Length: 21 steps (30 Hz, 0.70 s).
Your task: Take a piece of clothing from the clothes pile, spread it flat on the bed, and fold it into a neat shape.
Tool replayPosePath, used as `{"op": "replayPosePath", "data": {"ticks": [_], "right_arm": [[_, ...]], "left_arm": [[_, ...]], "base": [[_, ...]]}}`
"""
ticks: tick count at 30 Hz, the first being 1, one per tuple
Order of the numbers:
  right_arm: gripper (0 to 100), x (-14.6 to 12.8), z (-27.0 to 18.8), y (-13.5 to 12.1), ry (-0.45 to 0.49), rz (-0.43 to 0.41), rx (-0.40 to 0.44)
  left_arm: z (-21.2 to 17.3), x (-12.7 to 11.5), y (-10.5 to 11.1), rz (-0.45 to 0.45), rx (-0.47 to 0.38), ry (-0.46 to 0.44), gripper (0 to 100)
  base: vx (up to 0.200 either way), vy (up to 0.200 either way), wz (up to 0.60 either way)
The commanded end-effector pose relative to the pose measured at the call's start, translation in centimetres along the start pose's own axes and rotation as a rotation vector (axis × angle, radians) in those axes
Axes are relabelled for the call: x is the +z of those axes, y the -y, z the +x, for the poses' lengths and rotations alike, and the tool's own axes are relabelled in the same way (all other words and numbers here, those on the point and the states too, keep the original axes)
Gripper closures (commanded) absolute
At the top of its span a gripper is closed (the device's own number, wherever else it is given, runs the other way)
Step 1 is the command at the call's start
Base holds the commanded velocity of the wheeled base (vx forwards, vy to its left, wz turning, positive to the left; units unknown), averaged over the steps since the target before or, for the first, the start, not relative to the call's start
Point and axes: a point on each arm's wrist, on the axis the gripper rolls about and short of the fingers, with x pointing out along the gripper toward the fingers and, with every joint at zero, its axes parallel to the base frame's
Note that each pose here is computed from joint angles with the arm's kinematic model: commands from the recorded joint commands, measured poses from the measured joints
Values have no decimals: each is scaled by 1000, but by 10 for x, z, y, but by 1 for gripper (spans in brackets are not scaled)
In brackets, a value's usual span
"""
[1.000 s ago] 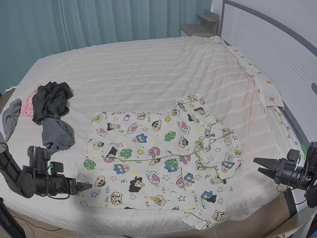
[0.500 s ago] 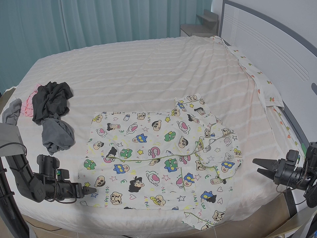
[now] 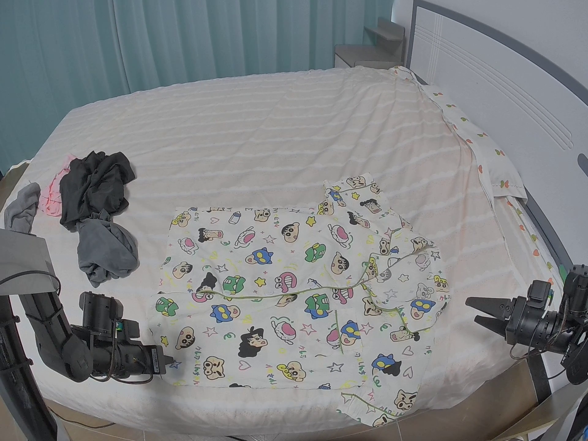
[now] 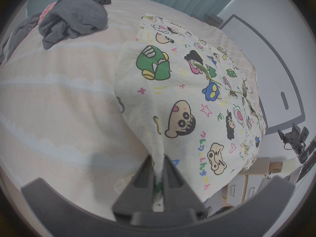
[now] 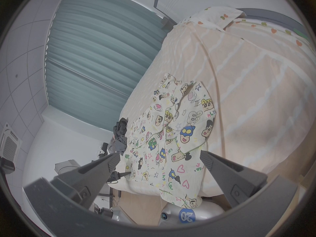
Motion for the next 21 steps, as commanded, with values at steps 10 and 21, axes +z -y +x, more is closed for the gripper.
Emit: {"op": "replayPosePath", "data": {"ticks": [10,21], "right_arm": [[0,-30,30,14,-189,57,-75],[0,-56,51,30,-304,-23,-184]], "left_arm": [[-35,-8,12,-25,-32,55,100],[-54,-12,23,-110,-72,98,100]], "base": [[0,0,0],[0,0,0]]}}
